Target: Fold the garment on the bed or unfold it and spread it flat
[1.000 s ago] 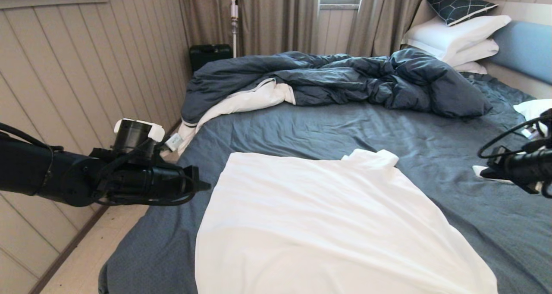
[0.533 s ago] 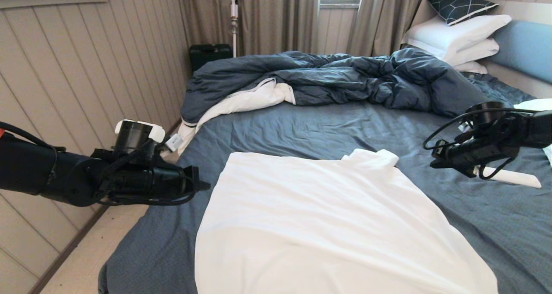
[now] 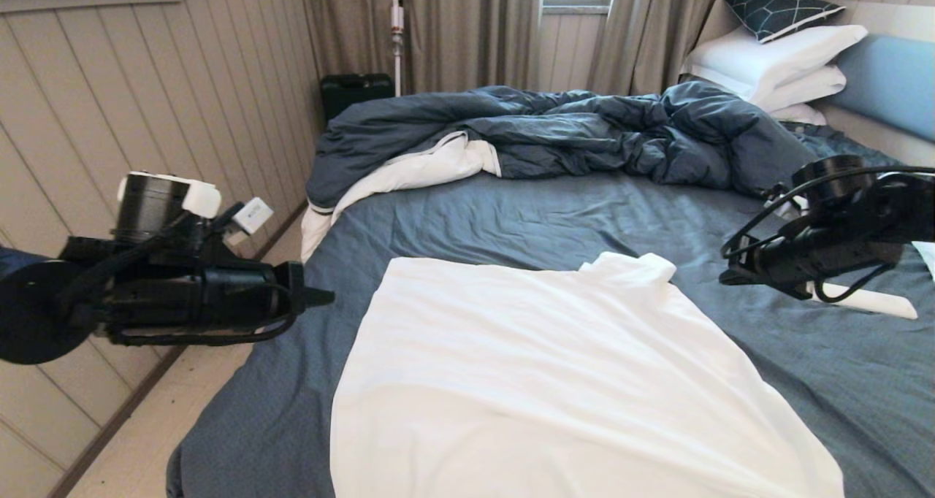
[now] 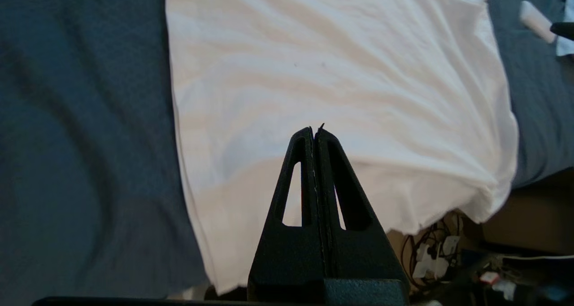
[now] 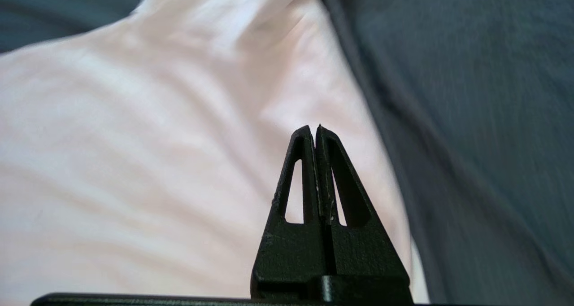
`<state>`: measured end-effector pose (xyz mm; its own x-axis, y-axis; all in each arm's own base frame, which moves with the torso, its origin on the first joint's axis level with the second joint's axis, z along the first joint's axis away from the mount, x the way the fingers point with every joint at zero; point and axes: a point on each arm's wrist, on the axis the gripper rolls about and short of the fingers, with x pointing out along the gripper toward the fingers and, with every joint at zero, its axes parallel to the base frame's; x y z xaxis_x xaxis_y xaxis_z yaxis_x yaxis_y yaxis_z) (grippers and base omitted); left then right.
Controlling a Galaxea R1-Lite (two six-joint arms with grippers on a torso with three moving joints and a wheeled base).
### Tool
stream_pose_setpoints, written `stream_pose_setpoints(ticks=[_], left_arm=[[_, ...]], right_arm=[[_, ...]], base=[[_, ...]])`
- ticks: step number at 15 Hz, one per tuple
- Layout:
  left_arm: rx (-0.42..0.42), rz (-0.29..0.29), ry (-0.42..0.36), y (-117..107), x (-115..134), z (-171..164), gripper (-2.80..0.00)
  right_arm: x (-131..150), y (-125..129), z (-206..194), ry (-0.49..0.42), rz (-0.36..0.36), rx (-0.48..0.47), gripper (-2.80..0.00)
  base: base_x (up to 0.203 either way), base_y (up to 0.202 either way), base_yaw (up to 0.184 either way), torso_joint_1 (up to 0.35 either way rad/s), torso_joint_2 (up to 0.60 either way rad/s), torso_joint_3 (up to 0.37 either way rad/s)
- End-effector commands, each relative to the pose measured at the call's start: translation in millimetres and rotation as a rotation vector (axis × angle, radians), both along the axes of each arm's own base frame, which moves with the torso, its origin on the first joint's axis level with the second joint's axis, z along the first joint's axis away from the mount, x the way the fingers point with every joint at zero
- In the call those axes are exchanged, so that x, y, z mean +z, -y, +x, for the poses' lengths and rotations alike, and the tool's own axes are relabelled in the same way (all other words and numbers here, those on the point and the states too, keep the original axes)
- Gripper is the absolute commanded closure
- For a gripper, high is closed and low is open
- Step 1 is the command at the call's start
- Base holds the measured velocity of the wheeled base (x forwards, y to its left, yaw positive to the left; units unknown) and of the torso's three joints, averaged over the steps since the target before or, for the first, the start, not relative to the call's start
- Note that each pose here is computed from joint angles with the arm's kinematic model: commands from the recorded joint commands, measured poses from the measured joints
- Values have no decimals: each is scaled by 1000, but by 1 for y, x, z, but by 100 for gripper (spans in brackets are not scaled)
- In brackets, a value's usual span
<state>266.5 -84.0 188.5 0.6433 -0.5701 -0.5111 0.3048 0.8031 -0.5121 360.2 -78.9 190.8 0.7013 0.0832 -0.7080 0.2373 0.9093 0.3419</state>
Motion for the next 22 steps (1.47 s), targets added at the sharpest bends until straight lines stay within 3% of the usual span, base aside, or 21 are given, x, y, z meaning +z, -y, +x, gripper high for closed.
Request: stream_pose_setpoints(ticks=[1,4,6,9,12,15,17,19,20,22], left_arm=[[1,-33,117,-13,36,-44,0],[1,-10,197,-36,63,-116,0],[55,49,239,-52,69,-164,0],[177,136,277,-72,61,-231,0],[238,201,220,-85,34,-283,0],[324,252,237,-93,4,-309,0],[352,275,238,-95,-19,-312,0],[393,312,259,-93,-43,-299,0],[446,348,285,-93,-56,-290,0],[533,415,457,-92,-67,-275,0]], right_arm=[[50,-15,-59,119,-28,23,0],[71,-31,-154,218,-94,57,0],[63,-41,-217,254,-177,71,0],[44,-66,-301,294,-278,119,0],[12,-85,-360,317,-311,250,0],[-29,-86,-399,385,-355,333,0],[-57,-84,-418,451,-389,296,0],[-85,-81,-420,438,-402,217,0],[-90,-80,-414,463,-400,159,0],[-98,-79,-398,614,-406,99,0]], base=[[0,0,0,0,0,0],[0,0,0,0,0,0],[0,0,0,0,0,0],[0,0,0,0,0,0],[0,0,0,0,0,0],[0,0,0,0,0,0],[0,0,0,0,0,0],[0,0,0,0,0,0],[0,0,0,0,0,0],[0,0,0,0,0,0]])
